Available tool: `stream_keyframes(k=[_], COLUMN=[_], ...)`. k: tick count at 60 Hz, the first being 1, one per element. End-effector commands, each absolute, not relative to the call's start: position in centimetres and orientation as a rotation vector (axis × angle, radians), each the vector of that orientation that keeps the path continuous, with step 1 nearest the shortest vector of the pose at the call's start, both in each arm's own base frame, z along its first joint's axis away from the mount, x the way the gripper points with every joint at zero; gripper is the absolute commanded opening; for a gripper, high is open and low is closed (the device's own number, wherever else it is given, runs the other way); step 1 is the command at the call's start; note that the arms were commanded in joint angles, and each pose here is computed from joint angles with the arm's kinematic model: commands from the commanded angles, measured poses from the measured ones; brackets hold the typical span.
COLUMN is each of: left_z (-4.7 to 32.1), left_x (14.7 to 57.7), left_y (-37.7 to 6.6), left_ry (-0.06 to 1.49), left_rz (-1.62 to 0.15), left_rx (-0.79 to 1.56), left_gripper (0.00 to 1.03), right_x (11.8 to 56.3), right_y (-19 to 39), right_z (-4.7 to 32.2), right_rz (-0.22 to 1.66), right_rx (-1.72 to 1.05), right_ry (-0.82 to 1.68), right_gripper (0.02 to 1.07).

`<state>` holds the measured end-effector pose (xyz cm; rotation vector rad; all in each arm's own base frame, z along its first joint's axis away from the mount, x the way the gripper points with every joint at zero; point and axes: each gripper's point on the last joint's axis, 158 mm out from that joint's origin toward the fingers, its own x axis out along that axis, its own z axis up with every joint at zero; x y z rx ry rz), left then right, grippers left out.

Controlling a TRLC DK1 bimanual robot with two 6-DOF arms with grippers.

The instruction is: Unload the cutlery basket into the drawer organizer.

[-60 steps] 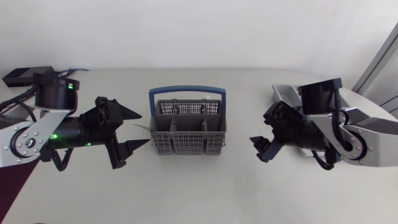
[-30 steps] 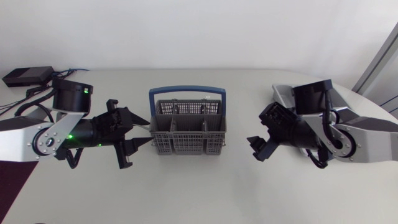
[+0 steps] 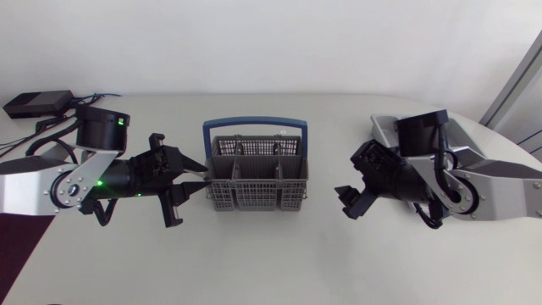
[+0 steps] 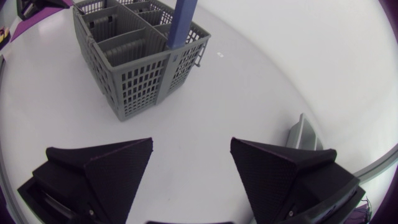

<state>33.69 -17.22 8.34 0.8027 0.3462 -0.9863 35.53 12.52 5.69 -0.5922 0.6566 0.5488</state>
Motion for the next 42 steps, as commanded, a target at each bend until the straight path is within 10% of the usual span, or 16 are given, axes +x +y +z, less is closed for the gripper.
stream_keyframes(k=[1,42], left_z=[8.8,8.8], left_x=[34.5,36.0], left_y=[-17.5,-17.4], left_ry=[0.308,0.321], left_rz=[-1.000,-0.993], left_rx=[0.840,0.817], left_gripper=[0.28,0.03], right_x=[35.6,35.6], right_y=[12.6,12.6], right_z=[5.2,4.6], right_rz=[0.545,0.548], right_rx=[-0.594,-0.595], right_ry=[0.671,0.678], right_gripper=[0.92,0.93])
